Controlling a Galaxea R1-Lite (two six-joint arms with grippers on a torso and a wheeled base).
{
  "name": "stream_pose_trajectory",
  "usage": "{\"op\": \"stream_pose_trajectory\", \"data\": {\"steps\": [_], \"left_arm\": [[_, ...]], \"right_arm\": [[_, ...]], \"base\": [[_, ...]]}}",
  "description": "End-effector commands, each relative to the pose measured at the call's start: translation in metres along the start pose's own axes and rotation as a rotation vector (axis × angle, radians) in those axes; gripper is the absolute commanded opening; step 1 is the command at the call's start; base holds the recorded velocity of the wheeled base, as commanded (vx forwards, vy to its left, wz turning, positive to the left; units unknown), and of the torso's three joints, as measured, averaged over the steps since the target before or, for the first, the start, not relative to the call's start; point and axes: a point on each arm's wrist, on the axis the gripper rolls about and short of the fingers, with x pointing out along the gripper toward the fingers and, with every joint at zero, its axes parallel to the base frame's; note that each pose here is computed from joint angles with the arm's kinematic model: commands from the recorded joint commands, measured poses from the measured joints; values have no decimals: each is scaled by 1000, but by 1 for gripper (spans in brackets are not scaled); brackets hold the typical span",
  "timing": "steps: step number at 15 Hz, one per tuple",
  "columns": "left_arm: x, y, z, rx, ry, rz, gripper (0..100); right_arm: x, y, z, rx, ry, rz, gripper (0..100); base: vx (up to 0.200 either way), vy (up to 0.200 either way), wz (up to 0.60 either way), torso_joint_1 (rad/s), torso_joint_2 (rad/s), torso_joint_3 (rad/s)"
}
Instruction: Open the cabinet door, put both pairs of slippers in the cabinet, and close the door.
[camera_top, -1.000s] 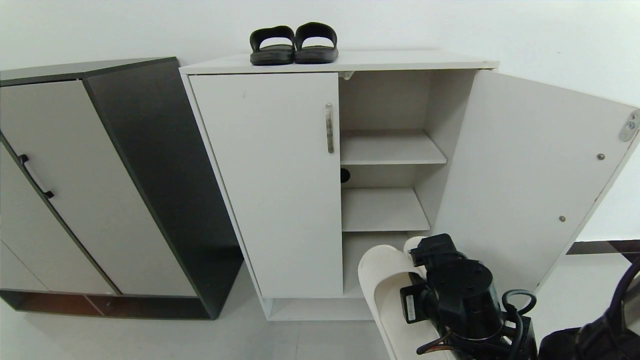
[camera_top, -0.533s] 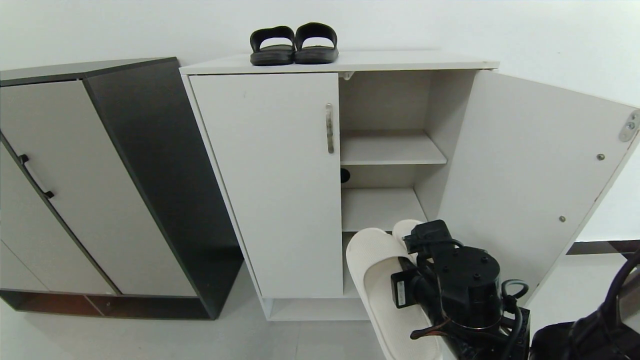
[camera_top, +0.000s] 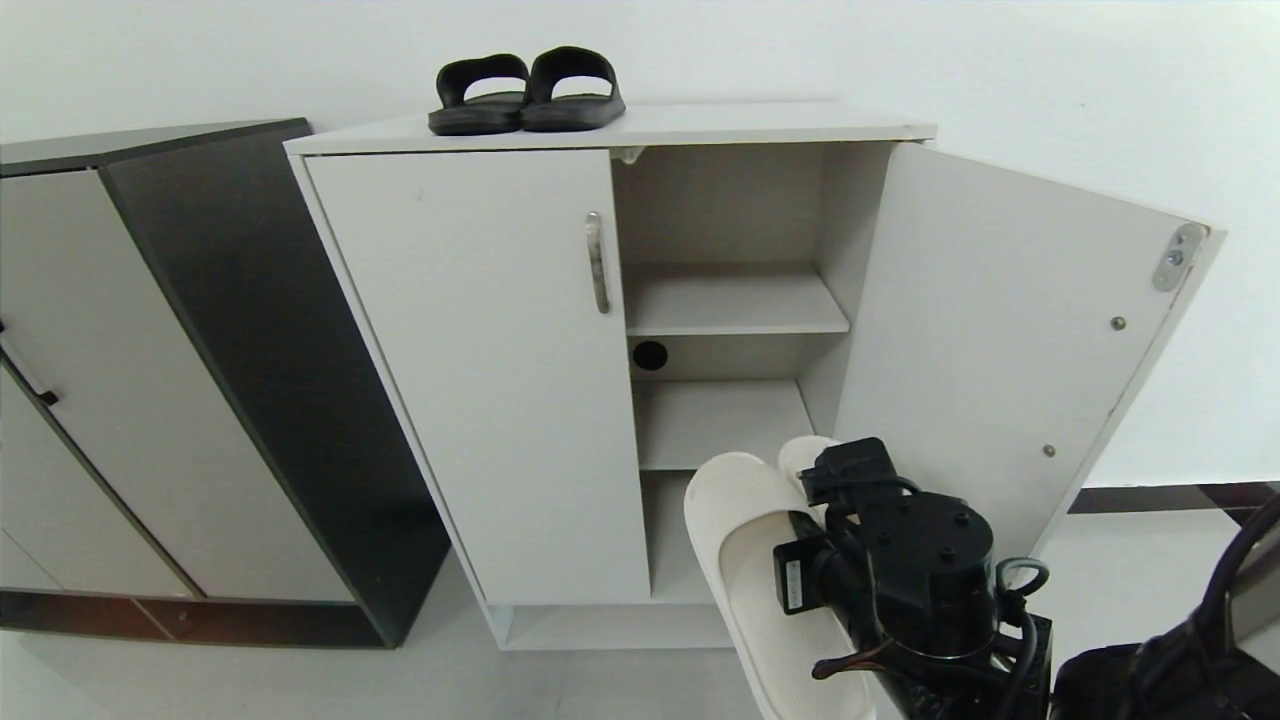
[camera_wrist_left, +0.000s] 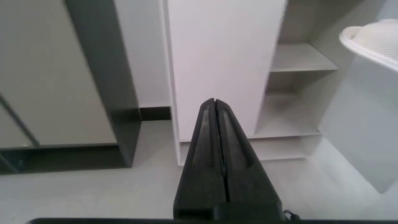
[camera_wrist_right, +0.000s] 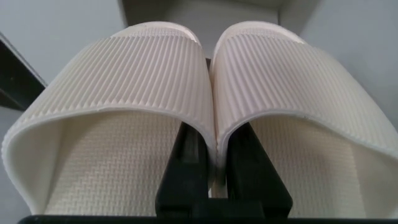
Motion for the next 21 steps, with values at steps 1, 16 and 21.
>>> {"op": "stream_pose_trajectory", "data": {"steps": [1, 16, 21], "left_arm": [[0, 0, 0, 0, 2, 0, 0], [0, 0, 0, 0, 2, 0, 0], [0, 0, 0, -5, 1, 3, 0]], "right_arm": [[0, 0, 0, 0, 0, 1, 0], [40, -22, -27, 16, 36, -119, 0], [38, -4, -12, 46, -8, -15, 0]], "base": [[0, 0, 0, 0, 0, 0], [0, 0, 0, 0, 0, 0], [0, 0, 0, 0, 0, 0]]}}
